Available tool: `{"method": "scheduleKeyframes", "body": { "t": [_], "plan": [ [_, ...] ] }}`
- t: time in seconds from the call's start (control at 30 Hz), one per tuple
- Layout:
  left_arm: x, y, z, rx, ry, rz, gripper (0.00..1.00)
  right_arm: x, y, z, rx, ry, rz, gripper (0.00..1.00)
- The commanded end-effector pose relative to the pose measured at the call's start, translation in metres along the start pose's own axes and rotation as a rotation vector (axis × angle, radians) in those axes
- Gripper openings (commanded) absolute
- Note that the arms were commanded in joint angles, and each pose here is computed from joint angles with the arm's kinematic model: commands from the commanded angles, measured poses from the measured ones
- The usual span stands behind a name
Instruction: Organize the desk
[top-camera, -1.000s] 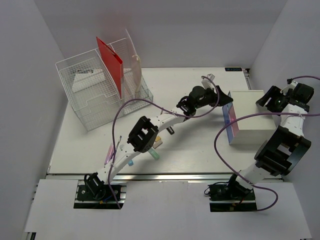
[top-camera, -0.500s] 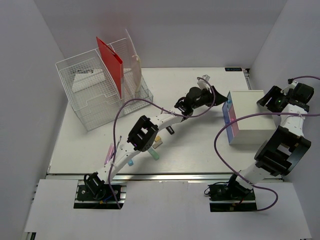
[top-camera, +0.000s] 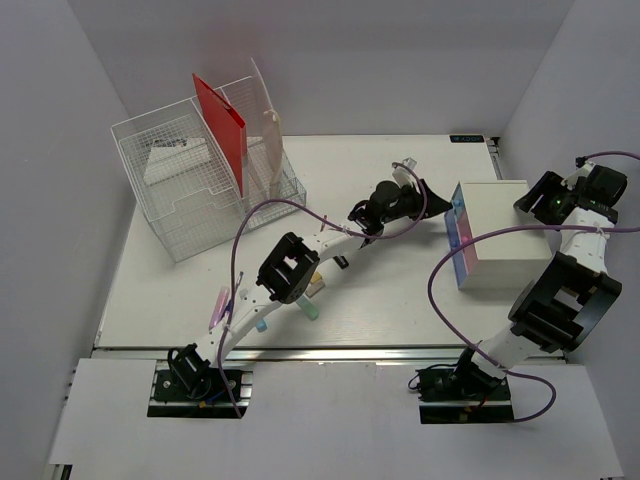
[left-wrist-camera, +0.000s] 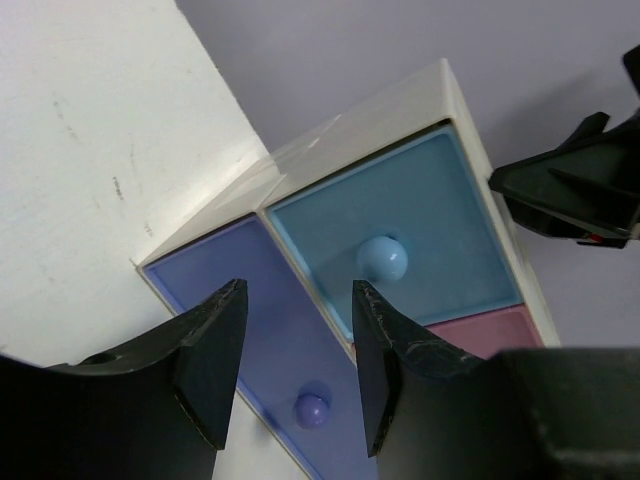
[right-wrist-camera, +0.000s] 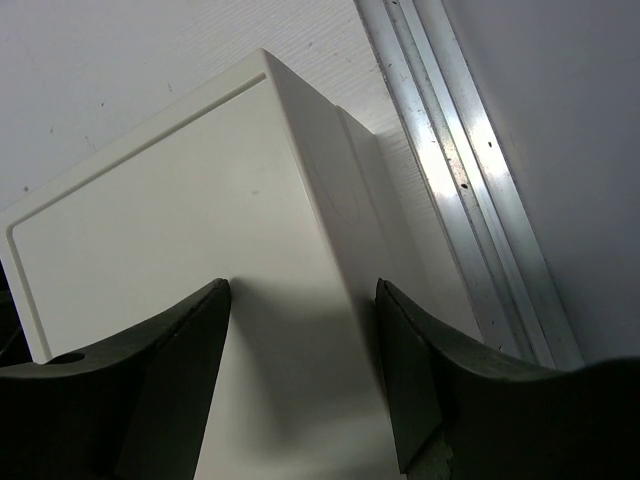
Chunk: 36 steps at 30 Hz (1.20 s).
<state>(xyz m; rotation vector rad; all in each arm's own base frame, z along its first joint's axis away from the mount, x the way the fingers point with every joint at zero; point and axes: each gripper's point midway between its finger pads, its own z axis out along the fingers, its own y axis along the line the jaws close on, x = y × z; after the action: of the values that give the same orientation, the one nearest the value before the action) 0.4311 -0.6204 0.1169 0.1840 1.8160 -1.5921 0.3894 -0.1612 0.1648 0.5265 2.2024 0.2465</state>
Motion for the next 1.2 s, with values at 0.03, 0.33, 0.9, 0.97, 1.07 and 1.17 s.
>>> {"method": "scheduleKeyframes", "body": {
  "t": [0.03,0.33,0.9,0.97,1.07,1.17],
  "plan": [
    [-0.027,-0.043,-0.005,0.133,-0.041,0.001,0.55,0.015,-0.005,-0.003,0.046,0.045,0.022,0.64],
    [-0.038,-0.063,-0.007,0.212,-0.073,0.026,0.52,0.018,-0.007,-0.002,0.066,0.060,0.021,0.64],
    [-0.033,-0.051,-0.002,0.201,-0.093,-0.007,0.49,0.031,0.008,0.005,0.055,0.096,0.016,0.61],
    [-0.029,-0.049,-0.001,0.195,-0.089,-0.011,0.47,0.032,0.009,0.004,0.049,0.095,0.018,0.61],
    [-0.027,-0.046,-0.001,0.188,-0.085,-0.013,0.46,0.035,0.013,0.005,0.029,0.099,0.033,0.61],
    [-0.028,-0.044,-0.001,0.178,-0.097,-0.011,0.45,0.039,0.015,0.006,0.017,0.107,0.039,0.60]
  ]
}}
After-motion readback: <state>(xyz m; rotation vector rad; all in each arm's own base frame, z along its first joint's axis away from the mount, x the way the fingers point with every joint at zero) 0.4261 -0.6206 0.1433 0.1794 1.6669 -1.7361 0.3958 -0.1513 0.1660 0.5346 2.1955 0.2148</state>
